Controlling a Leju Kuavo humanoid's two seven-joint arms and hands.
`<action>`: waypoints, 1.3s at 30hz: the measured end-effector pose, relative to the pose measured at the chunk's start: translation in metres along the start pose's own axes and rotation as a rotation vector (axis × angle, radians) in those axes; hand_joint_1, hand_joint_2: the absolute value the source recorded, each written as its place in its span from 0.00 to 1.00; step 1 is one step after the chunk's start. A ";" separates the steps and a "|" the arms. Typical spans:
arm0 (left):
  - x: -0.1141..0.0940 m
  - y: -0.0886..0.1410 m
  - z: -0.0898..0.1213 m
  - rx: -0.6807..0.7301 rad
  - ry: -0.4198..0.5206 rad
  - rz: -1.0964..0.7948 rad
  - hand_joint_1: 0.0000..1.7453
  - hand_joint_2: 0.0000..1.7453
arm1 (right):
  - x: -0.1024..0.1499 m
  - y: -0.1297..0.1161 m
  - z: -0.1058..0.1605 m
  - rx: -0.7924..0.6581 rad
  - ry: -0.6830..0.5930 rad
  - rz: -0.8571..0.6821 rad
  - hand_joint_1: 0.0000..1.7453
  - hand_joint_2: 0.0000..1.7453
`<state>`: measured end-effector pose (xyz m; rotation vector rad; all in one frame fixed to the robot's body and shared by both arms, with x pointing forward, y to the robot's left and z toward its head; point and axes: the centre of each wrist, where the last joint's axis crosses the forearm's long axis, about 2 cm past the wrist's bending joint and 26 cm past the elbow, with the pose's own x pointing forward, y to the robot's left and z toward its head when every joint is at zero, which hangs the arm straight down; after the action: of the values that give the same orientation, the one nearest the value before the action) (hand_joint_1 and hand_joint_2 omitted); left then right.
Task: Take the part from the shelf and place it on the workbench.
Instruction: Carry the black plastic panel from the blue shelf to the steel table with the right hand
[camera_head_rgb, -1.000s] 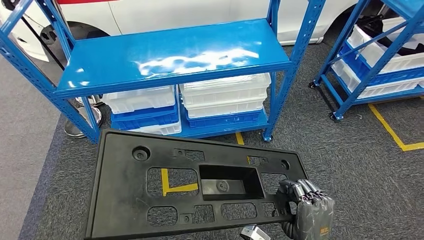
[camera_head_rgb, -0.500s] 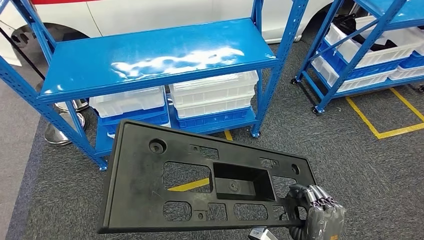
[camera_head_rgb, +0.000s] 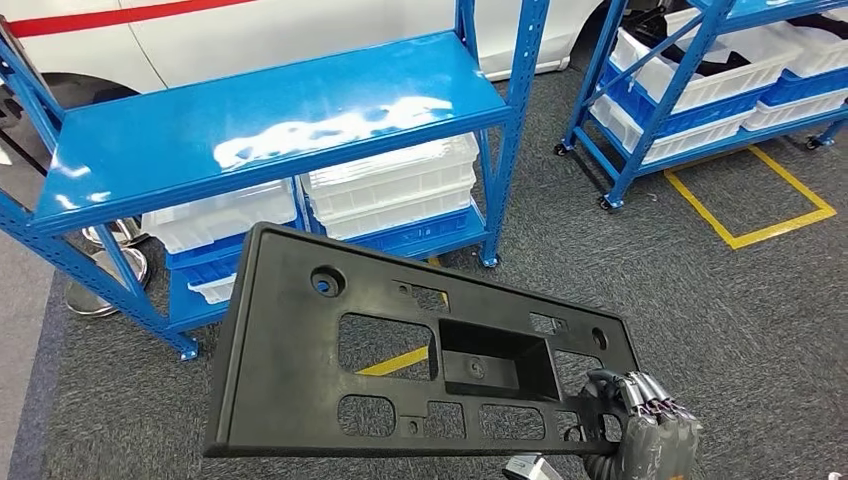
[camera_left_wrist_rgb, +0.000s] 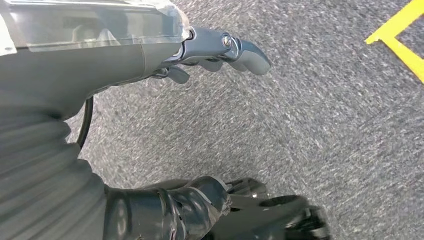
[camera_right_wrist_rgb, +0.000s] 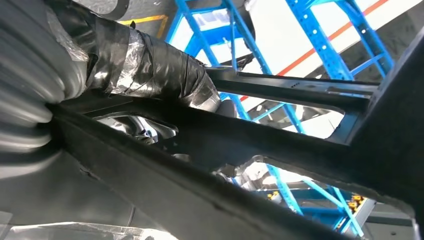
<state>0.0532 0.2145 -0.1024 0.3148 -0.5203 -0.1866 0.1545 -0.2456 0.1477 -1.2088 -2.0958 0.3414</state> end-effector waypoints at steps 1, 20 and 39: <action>0.000 0.000 0.000 0.000 0.000 0.000 0.00 1.00 | 0.000 0.000 0.000 -0.002 0.001 -0.002 0.99 1.00; 0.001 -0.001 0.000 -0.002 0.005 -0.004 0.00 1.00 | -0.008 -0.008 0.006 -0.050 0.040 -0.015 0.99 1.00; 0.000 -0.001 0.000 -0.006 0.002 -0.021 0.00 1.00 | -0.006 -0.018 0.014 -0.095 0.084 -0.034 0.99 1.00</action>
<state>0.0531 0.2136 -0.1022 0.3150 -0.5147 -0.2086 0.1353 -0.2585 0.1443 -1.2189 -2.0778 0.1741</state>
